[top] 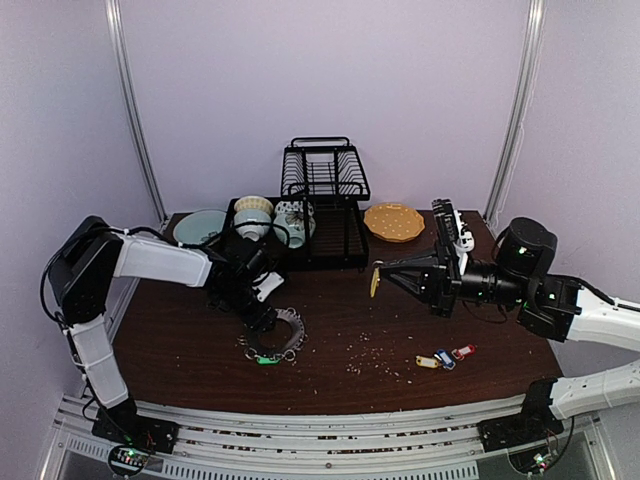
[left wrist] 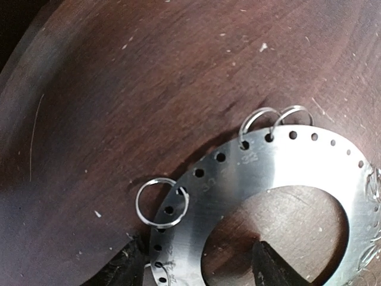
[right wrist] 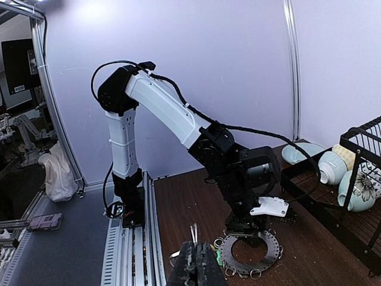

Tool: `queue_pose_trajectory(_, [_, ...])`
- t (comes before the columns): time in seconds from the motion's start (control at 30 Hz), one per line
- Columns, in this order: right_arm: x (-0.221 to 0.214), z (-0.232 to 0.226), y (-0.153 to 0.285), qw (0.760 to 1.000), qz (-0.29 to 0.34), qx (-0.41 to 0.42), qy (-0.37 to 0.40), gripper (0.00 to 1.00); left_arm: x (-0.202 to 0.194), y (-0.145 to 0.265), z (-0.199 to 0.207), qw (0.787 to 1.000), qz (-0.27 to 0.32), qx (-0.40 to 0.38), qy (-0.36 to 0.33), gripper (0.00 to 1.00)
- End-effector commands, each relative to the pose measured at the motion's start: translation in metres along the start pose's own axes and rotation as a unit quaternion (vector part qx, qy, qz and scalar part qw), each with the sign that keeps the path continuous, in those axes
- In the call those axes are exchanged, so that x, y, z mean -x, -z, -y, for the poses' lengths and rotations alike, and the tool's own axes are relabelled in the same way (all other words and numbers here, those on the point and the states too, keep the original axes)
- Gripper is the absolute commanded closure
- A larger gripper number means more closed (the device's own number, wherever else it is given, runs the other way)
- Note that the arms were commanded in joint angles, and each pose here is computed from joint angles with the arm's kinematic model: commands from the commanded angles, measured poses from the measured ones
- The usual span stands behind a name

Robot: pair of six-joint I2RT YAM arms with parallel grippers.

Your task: Put the keys on the keyring

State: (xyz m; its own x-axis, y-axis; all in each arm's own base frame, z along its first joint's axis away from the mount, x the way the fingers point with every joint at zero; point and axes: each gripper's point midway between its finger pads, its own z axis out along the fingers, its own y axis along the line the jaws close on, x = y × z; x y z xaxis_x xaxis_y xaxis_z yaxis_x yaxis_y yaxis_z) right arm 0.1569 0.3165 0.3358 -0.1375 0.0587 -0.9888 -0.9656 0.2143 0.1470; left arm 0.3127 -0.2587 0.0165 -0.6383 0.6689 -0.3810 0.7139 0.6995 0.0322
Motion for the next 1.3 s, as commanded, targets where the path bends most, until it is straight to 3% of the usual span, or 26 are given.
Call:
queue_pose_trajectory(0.0, [0.013,-0.003,0.003,1.0,0.019,0.005,0.01,1.0,0.018,0.004,0.003,0.998,0.009,-0.025,-0.058,0.3])
queue_pose_trajectory(0.17, [0.014,-0.002,0.007,1.0,0.019,-0.005,0.011,1.0,0.059,0.018,-0.023,0.997,0.054,-0.042,-0.033,0.33])
queue_pose_trajectory(0.3, [0.013,-0.001,0.009,1.0,0.018,-0.01,0.014,1.0,0.066,0.024,-0.035,0.998,0.05,-0.035,-0.035,0.46])
queue_pose_trajectory(0.4, [0.012,0.0,0.008,1.0,0.016,-0.01,0.015,1.0,0.07,0.029,-0.03,0.994,0.053,-0.081,-0.054,0.53])
queue_pose_trajectory(0.5, [0.011,-0.001,0.007,1.0,0.013,-0.005,0.014,1.0,0.058,0.04,-0.009,0.969,0.08,-0.133,-0.194,0.54])
queue_pose_trajectory(0.6, [0.011,-0.002,0.007,1.0,0.012,-0.003,0.015,1.0,0.04,0.042,-0.019,0.925,0.088,-0.08,-0.361,0.49])
queue_pose_trajectory(0.77, [0.013,-0.003,0.009,1.0,0.015,-0.003,0.018,1.0,0.034,0.031,-0.034,0.881,0.089,-0.037,-0.464,0.46])
queue_pose_trajectory(0.9, [0.011,-0.002,0.009,1.0,0.014,-0.004,0.017,1.0,0.035,0.015,-0.035,0.873,0.094,-0.027,-0.479,0.46])
queue_pose_trajectory(1.03, [0.01,-0.001,0.009,1.0,0.012,-0.007,0.016,1.0,0.035,0.005,-0.036,0.873,0.094,-0.024,-0.477,0.55])
queue_pose_trajectory(1.27, [0.006,0.001,0.007,1.0,0.012,-0.006,0.012,1.0,0.032,-0.008,-0.03,0.868,0.084,-0.026,-0.489,0.59])
